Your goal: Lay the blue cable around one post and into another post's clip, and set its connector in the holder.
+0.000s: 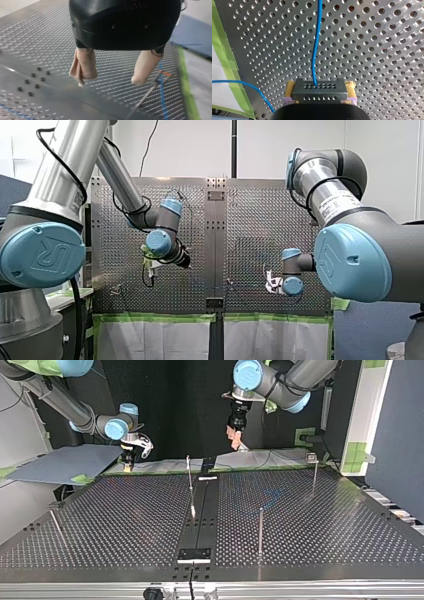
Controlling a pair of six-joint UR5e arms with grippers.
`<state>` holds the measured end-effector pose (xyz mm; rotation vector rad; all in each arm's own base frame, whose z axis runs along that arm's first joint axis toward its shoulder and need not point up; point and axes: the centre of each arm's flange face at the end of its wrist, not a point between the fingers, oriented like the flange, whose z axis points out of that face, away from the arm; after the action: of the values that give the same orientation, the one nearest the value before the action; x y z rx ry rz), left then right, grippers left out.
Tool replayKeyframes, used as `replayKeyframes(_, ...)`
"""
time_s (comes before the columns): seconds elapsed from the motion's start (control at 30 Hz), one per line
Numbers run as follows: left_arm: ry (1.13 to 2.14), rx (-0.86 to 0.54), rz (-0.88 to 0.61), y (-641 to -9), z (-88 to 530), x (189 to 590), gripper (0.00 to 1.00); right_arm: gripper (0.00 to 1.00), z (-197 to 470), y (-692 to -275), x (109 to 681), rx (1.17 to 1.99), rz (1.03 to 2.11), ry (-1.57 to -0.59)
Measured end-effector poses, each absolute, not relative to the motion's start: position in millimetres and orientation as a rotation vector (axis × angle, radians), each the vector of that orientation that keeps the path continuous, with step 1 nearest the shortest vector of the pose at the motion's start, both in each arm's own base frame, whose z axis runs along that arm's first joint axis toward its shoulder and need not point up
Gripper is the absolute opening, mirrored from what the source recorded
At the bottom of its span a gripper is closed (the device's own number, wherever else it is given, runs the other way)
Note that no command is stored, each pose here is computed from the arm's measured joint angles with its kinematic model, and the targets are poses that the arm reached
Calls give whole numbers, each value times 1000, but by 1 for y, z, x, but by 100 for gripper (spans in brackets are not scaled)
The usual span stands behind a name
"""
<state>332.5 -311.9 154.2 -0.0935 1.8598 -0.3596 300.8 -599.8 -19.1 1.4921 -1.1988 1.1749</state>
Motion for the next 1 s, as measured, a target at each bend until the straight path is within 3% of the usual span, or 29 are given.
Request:
replayKeyframes(0.43, 1721, -252, -348, -296, 227, 362, 100, 0, -19, -598, 305, 1498, 1180, -1190)
replayKeyframes(1.0, 1602, -324, -328, -273, 297, 349, 100, 0, -19, -598, 306, 1506, 1191, -1183)
